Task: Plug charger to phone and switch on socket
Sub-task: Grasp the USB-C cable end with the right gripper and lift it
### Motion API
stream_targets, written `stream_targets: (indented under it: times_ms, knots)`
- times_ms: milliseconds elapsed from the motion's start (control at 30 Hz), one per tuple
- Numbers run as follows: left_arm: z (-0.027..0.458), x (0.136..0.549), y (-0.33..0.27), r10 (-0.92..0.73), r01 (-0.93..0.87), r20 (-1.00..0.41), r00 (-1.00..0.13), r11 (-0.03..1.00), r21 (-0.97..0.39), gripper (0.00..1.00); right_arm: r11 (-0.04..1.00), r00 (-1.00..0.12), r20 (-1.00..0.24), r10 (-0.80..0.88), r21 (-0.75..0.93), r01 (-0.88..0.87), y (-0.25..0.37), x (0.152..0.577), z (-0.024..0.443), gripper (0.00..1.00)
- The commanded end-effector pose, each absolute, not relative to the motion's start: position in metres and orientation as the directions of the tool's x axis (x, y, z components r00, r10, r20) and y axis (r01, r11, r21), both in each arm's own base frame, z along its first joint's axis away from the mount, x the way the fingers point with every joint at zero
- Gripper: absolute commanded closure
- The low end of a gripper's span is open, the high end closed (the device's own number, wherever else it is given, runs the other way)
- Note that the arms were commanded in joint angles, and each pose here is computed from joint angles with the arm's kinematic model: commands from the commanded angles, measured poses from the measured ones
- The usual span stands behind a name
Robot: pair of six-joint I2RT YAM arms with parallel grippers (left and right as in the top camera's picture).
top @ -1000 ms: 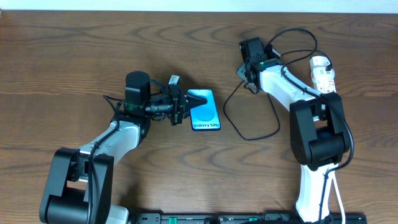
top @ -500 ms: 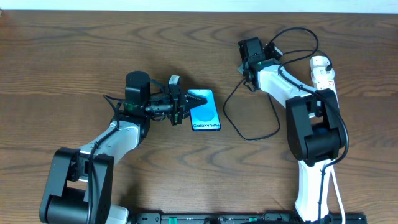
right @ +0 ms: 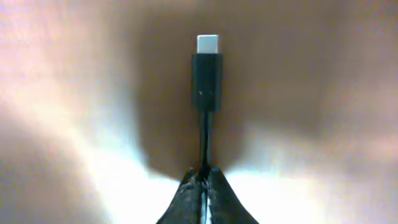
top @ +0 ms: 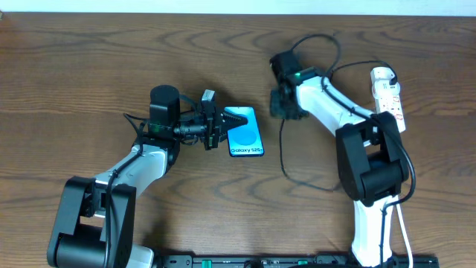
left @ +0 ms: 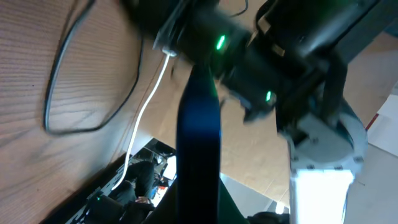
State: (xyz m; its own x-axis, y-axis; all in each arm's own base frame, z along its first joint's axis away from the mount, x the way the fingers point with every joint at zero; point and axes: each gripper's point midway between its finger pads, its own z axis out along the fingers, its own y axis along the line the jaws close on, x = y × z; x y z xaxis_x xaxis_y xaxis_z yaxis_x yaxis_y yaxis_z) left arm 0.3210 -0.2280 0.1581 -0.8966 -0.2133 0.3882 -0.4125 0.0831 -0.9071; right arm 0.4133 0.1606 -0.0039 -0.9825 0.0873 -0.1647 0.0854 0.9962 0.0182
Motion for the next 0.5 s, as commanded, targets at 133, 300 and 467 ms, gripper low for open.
stream_targets:
  times_ms: [133, 300, 467]
  knots:
    - [0.171, 0.324, -0.229, -0.190, -0.358, 0.338, -0.922, 0.079, -0.931, 0.92, 0.994, -0.993, 0.110, -0.033, -0.104, -0.044, 0.150, 0.339, -0.053, 0.53]
    - [0.171, 0.324, -0.229, -0.189, -0.358, 0.339, -0.922, 0.079, -0.930, 0.93, 0.995, -0.999, 0.032, -0.011, -0.101, -0.014, 0.155, 0.356, -0.055, 0.43]
    - [0.171, 0.324, -0.229, -0.189, -0.358, 0.338, -0.922, 0.079, -0.930, 0.93, 0.993, -0.995, -0.037, 0.092, -0.076, 0.095, 0.160, 0.371, -0.056, 0.53]
